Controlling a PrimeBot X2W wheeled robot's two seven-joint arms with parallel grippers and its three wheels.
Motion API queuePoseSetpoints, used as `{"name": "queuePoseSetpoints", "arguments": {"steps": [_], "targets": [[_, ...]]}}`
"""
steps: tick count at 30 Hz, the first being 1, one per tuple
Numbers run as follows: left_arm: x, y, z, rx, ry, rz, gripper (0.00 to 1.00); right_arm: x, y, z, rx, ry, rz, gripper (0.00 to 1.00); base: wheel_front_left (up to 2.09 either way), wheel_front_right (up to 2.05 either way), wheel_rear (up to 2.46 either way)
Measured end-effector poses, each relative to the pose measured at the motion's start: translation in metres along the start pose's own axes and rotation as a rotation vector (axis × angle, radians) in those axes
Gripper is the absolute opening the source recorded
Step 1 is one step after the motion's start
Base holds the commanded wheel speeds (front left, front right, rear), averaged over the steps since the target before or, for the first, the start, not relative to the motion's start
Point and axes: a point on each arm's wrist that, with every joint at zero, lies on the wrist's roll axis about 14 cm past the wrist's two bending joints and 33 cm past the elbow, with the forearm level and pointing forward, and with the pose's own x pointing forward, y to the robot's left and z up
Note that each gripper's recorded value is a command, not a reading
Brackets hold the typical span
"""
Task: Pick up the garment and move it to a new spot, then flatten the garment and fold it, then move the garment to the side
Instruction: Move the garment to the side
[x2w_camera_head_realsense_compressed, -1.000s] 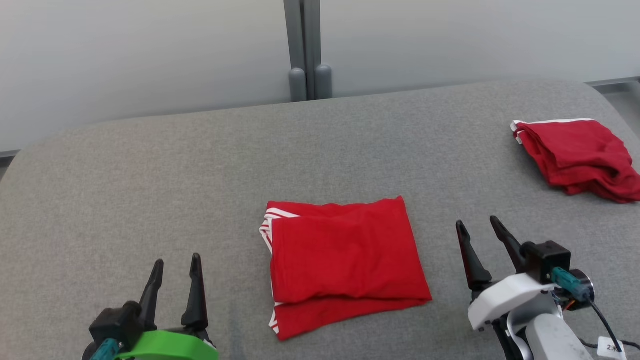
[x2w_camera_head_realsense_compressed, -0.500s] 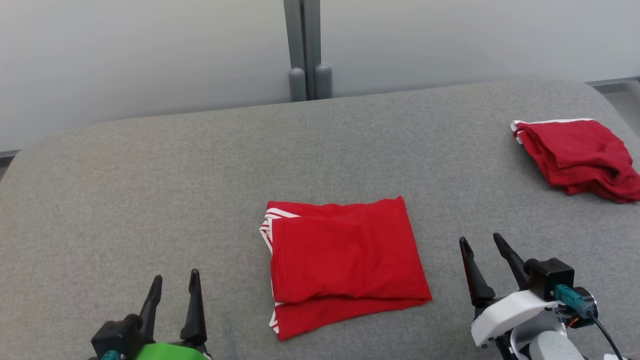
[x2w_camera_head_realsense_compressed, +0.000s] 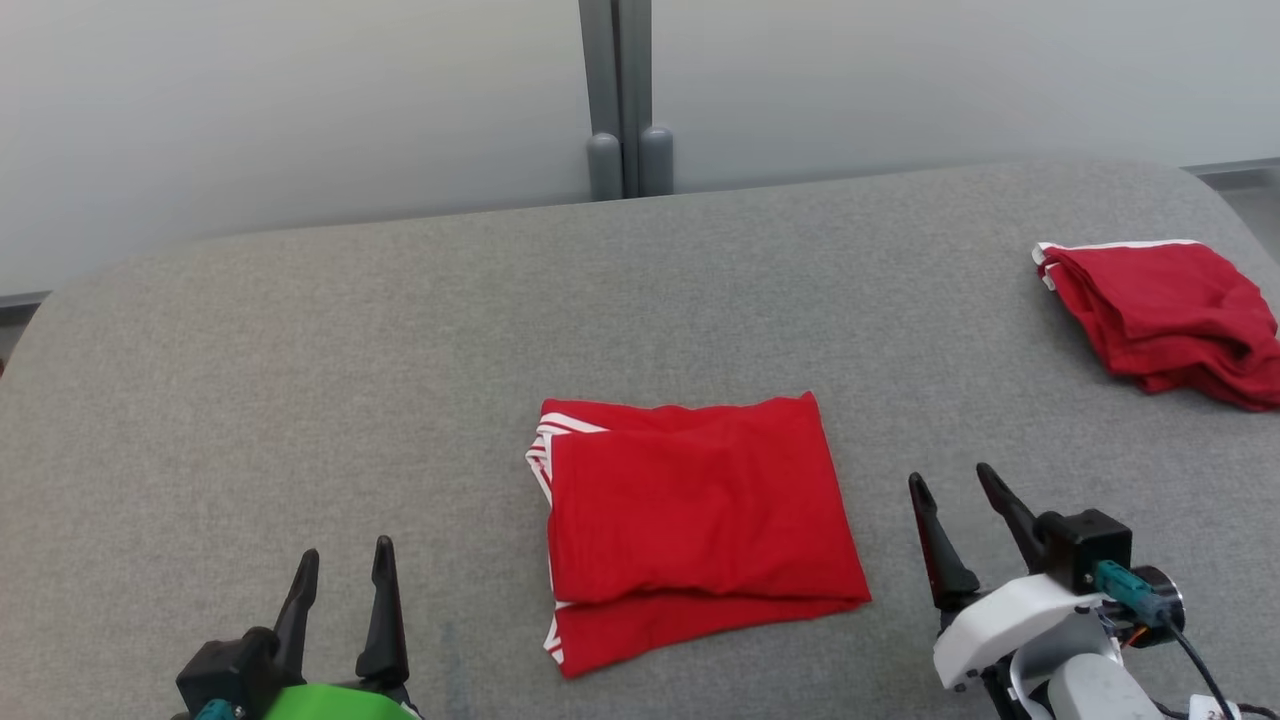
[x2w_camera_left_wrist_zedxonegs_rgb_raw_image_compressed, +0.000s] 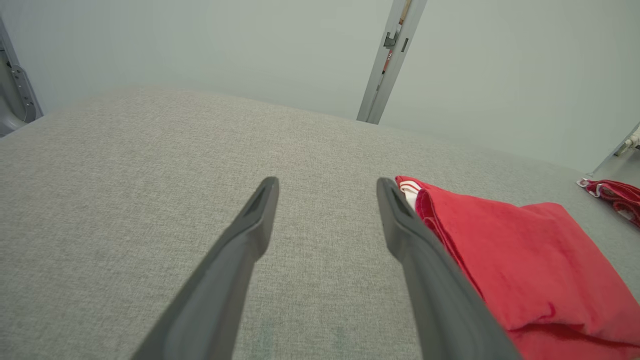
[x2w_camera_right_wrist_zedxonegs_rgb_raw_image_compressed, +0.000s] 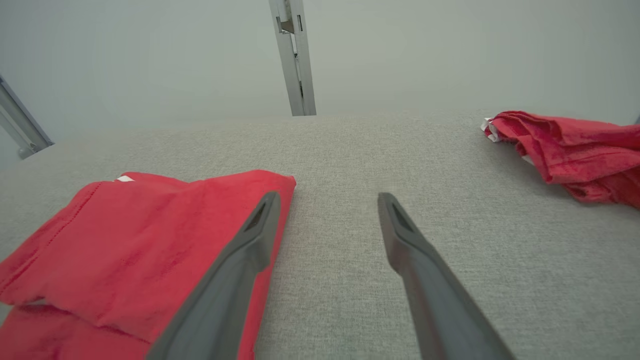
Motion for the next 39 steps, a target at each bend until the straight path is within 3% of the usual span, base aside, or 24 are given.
{"name": "queuePoseSetpoints", "arguments": {"steps": [12,24,32,33,34,35,37,38,39], "targets": [[0.005,0.007,-0.001,0.005,0.004,0.021,1.0,0.047,0.033,-0.006,-0.091,0.209,0.114,1.0,0.0,0.0,0.0],[0.004,0.028,-0.008,-0.012,0.026,0.089,1.0,0.051,0.048,-0.065,-0.089,0.514,0.163,1.0,0.0,0.0,0.0],[0.005,0.038,-0.011,-0.019,0.037,0.118,1.0,0.055,0.054,-0.088,-0.067,0.602,0.18,1.0,0.0,0.0,0.0],[0.006,0.038,-0.012,-0.02,0.039,0.12,1.0,0.057,0.056,-0.089,-0.062,0.607,0.185,0.82,0.0,0.0,0.0],[0.006,0.039,-0.013,-0.021,0.041,0.121,1.0,0.058,0.057,-0.09,-0.059,0.609,0.188,0.48,0.0,0.0,0.0],[0.006,0.039,-0.014,-0.022,0.043,0.121,1.0,0.059,0.059,-0.091,-0.057,0.612,0.193,0.41,0.0,0.0,0.0],[0.008,0.037,-0.014,-0.023,0.045,0.118,1.0,0.061,0.062,-0.09,-0.06,0.612,0.203,0.06,0.0,0.0,0.0],[0.009,0.036,-0.015,-0.024,0.046,0.113,1.0,0.062,0.062,-0.09,-0.061,0.613,0.204,0.0,0.0,0.0,0.0],[0.012,0.035,-0.014,-0.024,0.045,0.107,1.0,0.063,0.062,-0.089,-0.063,0.607,0.205,0.0,0.0,0.0,0.0]]}}
